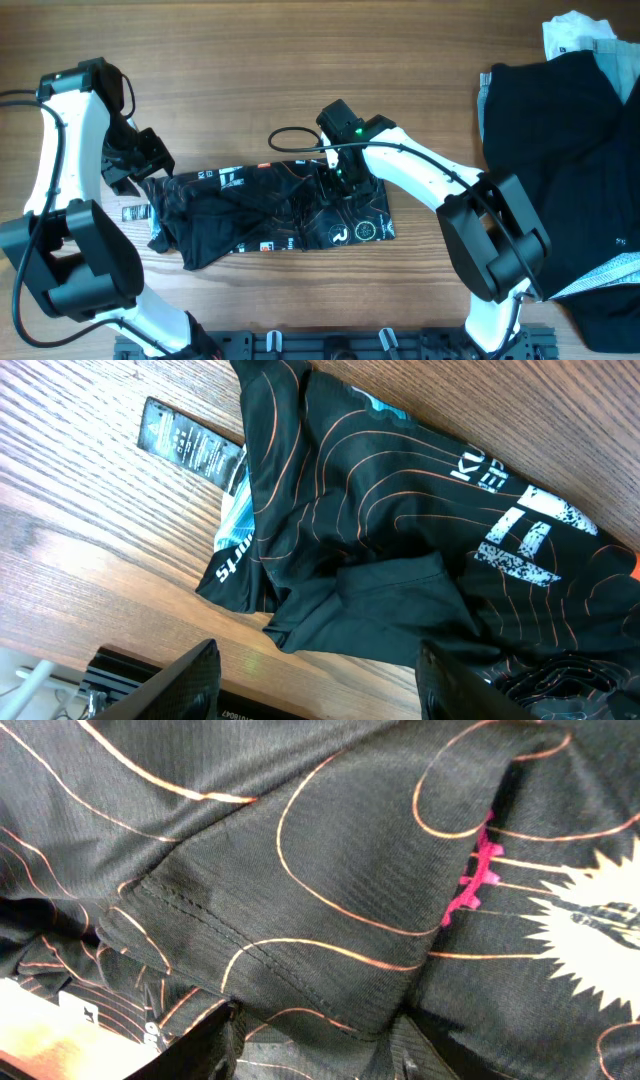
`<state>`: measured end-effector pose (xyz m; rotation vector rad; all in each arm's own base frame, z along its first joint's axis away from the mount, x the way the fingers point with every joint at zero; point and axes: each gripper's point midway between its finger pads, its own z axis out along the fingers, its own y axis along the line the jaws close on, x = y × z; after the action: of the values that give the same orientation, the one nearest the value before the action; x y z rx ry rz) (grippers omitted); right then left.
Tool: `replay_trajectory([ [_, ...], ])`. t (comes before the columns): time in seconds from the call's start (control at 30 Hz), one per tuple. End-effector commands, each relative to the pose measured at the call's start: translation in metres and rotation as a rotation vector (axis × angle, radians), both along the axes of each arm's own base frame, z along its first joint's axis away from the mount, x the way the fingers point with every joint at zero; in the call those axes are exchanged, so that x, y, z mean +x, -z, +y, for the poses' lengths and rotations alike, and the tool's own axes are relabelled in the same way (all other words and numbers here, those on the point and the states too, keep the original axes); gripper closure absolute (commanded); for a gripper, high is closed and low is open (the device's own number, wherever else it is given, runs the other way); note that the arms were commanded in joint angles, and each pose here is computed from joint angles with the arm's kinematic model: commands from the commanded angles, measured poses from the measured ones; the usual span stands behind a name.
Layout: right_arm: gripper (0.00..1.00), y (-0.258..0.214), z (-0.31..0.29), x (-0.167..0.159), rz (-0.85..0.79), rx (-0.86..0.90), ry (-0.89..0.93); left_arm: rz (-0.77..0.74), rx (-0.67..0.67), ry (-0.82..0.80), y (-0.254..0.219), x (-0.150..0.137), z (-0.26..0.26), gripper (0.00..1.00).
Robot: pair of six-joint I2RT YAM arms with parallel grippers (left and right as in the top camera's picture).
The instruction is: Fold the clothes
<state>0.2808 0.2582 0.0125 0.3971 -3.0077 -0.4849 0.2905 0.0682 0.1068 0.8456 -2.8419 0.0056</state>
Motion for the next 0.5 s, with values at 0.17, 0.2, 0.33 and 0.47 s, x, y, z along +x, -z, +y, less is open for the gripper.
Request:
replay_trajectory([
  [0.17, 0.96, -0.013, 0.044, 0.000, -0.020, 0.261, -0.155, -0.019, -0.006, 0.004, -0.004, 0.000, -0.002, 0.37],
  [0.2, 0.95, -0.028, 0.064, 0.003, -0.053, 0.389, -0.224, -0.019, -0.006, 0.004, -0.004, 0.000, -0.002, 0.37],
  [0.33, 0.50, -0.051, 0.093, 0.031, -0.171, 0.542, -0.208, -0.018, -0.006, 0.004, -0.004, -0.001, -0.002, 0.37],
  [0.47, 0.39, -0.045, 0.080, 0.035, -0.184, 0.459, -0.172, -0.018, -0.005, 0.004, -0.004, 0.000, -0.002, 0.32],
])
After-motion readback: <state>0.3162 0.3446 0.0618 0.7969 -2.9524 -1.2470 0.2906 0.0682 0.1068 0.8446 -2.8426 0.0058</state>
